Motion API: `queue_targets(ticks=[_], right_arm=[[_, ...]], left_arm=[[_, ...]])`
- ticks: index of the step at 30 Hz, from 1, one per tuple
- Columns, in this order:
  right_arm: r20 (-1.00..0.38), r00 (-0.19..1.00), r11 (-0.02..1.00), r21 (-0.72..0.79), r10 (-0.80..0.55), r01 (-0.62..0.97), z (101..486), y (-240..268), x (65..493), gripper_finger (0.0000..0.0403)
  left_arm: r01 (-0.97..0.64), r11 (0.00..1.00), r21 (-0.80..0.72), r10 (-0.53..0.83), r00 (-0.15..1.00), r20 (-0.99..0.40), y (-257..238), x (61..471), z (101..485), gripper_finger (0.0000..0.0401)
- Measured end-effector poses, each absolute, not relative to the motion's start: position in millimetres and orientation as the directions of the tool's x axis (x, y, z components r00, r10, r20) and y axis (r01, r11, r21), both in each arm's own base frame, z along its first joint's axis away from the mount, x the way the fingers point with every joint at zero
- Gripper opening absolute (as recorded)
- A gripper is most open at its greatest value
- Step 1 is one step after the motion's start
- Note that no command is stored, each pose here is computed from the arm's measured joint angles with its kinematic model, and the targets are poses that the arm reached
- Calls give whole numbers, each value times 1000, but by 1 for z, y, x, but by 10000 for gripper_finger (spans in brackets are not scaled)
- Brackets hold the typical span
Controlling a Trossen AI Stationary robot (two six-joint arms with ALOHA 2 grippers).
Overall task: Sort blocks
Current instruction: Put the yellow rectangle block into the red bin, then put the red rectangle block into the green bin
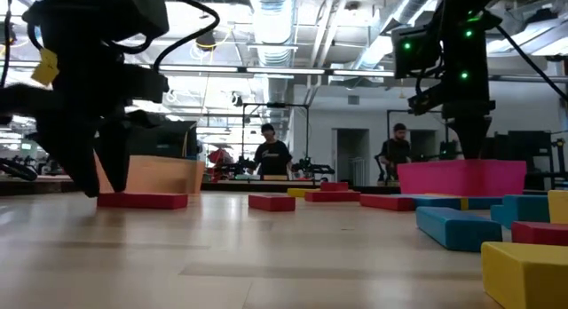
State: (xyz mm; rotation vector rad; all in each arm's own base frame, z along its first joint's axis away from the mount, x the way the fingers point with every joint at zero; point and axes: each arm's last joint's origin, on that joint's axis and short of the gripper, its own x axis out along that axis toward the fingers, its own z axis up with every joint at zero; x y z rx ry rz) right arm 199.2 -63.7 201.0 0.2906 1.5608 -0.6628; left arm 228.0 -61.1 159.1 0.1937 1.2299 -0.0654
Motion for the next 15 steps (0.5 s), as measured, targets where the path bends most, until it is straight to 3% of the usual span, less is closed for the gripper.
queue_targets(ticks=[7,15], right_arm=[[-973,-68,795,-219,-220,565,211,-59,194,175],[-962,86,794,-160,-258,587,234,-50,184,175]], left_arm=[[144,981,131,73,351,-934,-56,231,160,216],[143,980,139,74,384,-920,-54,234,163,227]])
